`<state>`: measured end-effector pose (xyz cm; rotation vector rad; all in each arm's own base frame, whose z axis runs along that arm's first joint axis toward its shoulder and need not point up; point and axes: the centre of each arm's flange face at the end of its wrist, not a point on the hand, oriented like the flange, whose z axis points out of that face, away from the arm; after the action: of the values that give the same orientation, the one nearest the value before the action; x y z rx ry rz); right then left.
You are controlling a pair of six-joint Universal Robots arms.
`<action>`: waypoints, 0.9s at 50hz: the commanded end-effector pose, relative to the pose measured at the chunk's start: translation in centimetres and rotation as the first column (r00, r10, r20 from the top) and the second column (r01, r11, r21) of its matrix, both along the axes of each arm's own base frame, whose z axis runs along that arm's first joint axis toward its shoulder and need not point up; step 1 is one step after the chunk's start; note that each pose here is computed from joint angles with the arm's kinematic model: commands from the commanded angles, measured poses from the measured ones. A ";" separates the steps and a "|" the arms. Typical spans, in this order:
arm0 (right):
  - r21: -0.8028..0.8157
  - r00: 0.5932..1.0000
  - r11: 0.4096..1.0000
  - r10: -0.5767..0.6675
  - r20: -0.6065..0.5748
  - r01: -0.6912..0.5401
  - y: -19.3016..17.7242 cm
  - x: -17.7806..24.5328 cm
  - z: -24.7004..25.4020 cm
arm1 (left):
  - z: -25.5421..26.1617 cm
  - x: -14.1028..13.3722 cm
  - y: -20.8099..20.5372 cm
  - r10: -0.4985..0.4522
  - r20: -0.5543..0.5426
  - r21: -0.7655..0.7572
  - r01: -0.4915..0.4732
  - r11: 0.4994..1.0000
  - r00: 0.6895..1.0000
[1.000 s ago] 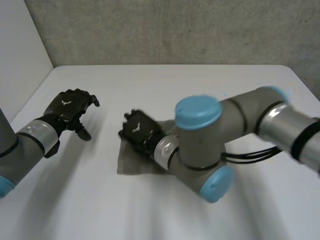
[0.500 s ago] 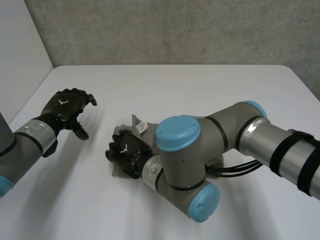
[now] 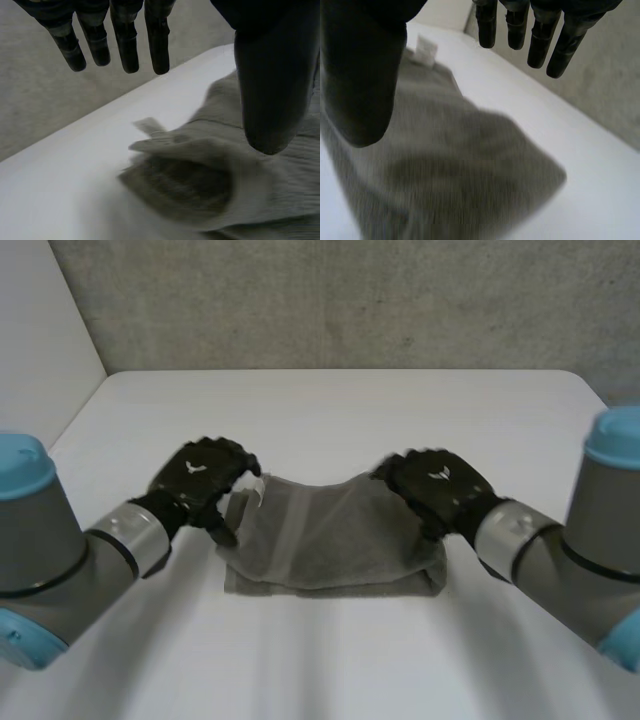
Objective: Fold the towel.
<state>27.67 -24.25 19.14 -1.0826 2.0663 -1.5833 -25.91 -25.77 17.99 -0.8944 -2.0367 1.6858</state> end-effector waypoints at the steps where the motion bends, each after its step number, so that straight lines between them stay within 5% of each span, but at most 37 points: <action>1: 0.040 0.998 0.997 -0.059 -0.010 0.059 -0.2 -2.4 -3.4 | -1.1 -1.1 2.2 -0.056 0.020 0.038 0.055 0.998 0.998; 22: 0.120 0.994 0.989 -0.078 -0.076 0.087 0.6 -3.9 -7.8 | -4.5 0.2 5.0 -0.044 0.095 0.207 0.023 0.978 0.995; 35: -0.090 0.982 0.978 -0.188 -0.006 0.186 -3.1 -8.7 -1.2 | -4.7 -2.1 9.3 -0.176 0.103 0.260 0.144 0.955 0.979; 45: -0.172 0.990 0.975 -0.141 0.018 0.142 -4.1 -8.0 3.3 | -3.2 -2.6 10.3 -0.196 0.075 0.231 0.175 0.957 0.978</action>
<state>18.83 -28.12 20.18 -0.9701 2.1228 -1.8546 -28.57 -15.54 13.67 -1.0924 -2.1007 1.2753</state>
